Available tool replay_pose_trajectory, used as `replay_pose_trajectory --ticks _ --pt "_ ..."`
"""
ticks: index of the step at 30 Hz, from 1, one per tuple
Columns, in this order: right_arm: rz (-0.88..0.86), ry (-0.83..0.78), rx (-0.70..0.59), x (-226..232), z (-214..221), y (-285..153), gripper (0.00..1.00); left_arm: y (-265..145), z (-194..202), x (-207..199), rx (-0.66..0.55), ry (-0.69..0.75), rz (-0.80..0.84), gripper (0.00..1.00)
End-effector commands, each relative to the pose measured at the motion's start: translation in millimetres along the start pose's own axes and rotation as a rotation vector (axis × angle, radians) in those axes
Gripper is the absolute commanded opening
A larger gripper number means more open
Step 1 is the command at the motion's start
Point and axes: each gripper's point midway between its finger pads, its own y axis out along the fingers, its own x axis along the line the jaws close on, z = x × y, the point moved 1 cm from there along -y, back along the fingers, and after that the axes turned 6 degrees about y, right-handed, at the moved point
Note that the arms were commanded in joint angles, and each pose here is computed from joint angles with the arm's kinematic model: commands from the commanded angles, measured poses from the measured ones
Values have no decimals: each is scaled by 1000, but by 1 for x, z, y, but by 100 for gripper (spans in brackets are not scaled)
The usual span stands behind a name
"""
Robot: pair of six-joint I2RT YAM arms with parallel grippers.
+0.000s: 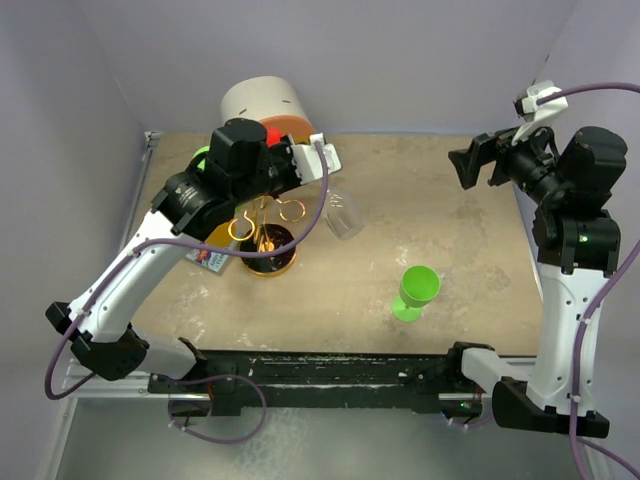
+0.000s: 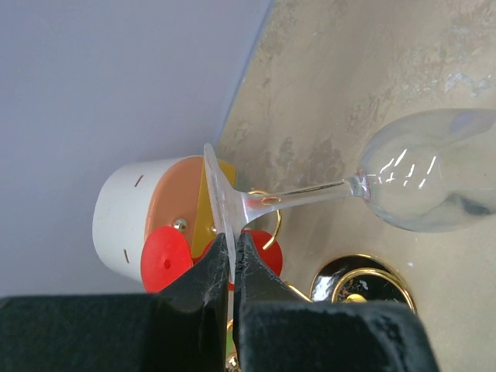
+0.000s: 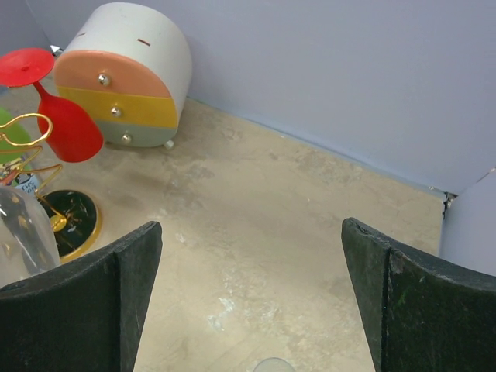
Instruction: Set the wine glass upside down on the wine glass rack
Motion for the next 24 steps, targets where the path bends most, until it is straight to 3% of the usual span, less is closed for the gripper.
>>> replay_pose_trajectory --ticks 1,24 --pt "-21 -16 -32 2 -8 -2 100 -4 -19 23 -41 63 -109 0" --pt "11 0 -45 -4 -10 -8 100 -5 -20 12 -18 178 -105 0"
